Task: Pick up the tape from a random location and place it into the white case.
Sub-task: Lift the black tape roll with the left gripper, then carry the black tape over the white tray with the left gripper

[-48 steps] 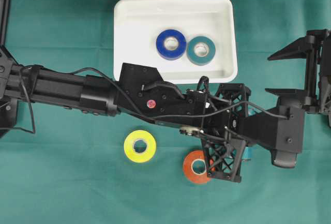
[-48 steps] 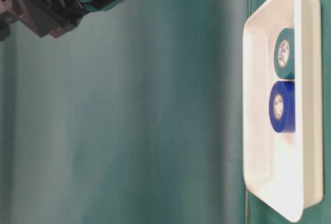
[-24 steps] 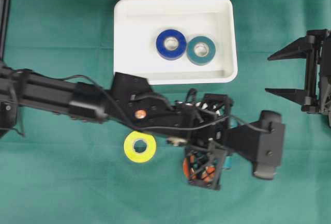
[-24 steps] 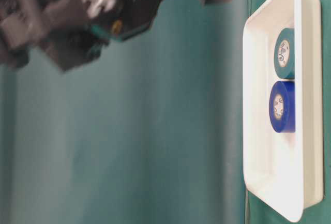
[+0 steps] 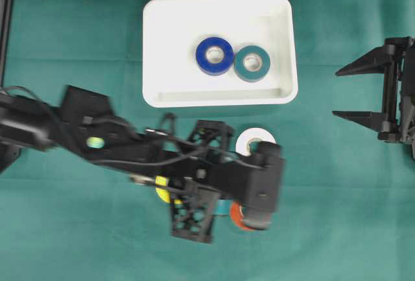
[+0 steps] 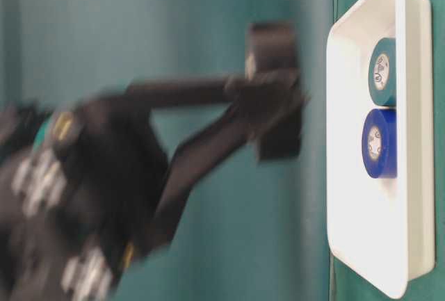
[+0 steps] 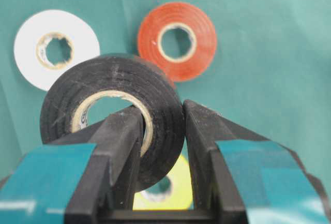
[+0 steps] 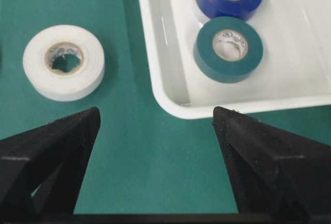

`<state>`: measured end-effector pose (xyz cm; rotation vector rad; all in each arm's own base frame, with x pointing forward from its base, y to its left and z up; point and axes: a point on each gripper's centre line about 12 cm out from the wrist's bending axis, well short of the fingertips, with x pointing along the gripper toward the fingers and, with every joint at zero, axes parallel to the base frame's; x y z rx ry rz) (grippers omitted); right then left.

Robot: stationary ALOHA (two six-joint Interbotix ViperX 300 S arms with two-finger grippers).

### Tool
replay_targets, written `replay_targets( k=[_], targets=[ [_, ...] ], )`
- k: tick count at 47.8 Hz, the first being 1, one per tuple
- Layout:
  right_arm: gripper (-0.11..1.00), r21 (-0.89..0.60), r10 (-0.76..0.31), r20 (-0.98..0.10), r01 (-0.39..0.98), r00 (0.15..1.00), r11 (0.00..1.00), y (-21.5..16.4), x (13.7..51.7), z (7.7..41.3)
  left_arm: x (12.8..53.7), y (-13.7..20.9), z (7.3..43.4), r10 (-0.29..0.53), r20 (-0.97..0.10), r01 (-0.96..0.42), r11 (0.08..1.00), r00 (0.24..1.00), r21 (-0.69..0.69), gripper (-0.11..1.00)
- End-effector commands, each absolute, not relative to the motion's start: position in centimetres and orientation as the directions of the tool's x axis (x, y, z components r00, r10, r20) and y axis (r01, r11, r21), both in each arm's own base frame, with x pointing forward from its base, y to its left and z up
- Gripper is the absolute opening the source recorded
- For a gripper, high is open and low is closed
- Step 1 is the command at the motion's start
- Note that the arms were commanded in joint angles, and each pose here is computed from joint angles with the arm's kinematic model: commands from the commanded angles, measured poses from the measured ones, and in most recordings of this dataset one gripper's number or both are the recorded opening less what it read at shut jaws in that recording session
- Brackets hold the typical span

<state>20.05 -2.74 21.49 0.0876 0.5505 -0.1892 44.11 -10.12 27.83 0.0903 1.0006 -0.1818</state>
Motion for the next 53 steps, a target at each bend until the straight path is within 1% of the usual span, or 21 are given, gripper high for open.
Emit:
replay_targets(
  k=[1, 6, 17, 32, 39, 53],
  targets=[
    [0.87, 0.033, -0.155, -0.509, 0.200, 0.847, 0.979, -2.8, 20.4, 22.3, 41.9, -10.2, 30.1, -0.133, -0.805, 0.206, 0.978, 0.578, -0.013, 0.19],
    [0.87, 0.032, -0.156, -0.509, 0.199, 0.847, 0.979, -2.8, 20.4, 22.3, 40.2, -9.9, 29.8, -0.133, -0.809, 0.199, 0.980, 0.573, -0.020, 0.19],
    [0.87, 0.028, -0.159, -0.515, 0.201, 0.842, 0.979, -2.8, 20.4, 22.2, 37.1, -9.1, 29.3, -0.133, -0.810, 0.119, 0.990, 0.571, -0.078, 0.19],
    [0.87, 0.029, -0.158, -0.516, 0.201, 0.842, 0.979, -2.8, 20.4, 22.2, 35.8, -8.4, 28.7, -0.131, -0.799, 0.090, 0.991, 0.586, -0.096, 0.19],
    [0.87, 0.029, -0.159, -0.518, 0.203, 0.841, 0.979, -2.8, 20.3, 22.1, 35.9, -6.8, 28.7, -0.103, -0.806, 0.049, 0.995, 0.583, -0.091, 0.19],
    [0.87, 0.029, -0.159, -0.516, 0.203, 0.841, 0.979, -2.8, 20.3, 22.2, 36.0, -0.8, 28.8, -0.004, -0.819, -0.112, 0.990, 0.573, -0.084, 0.19]
  ],
)
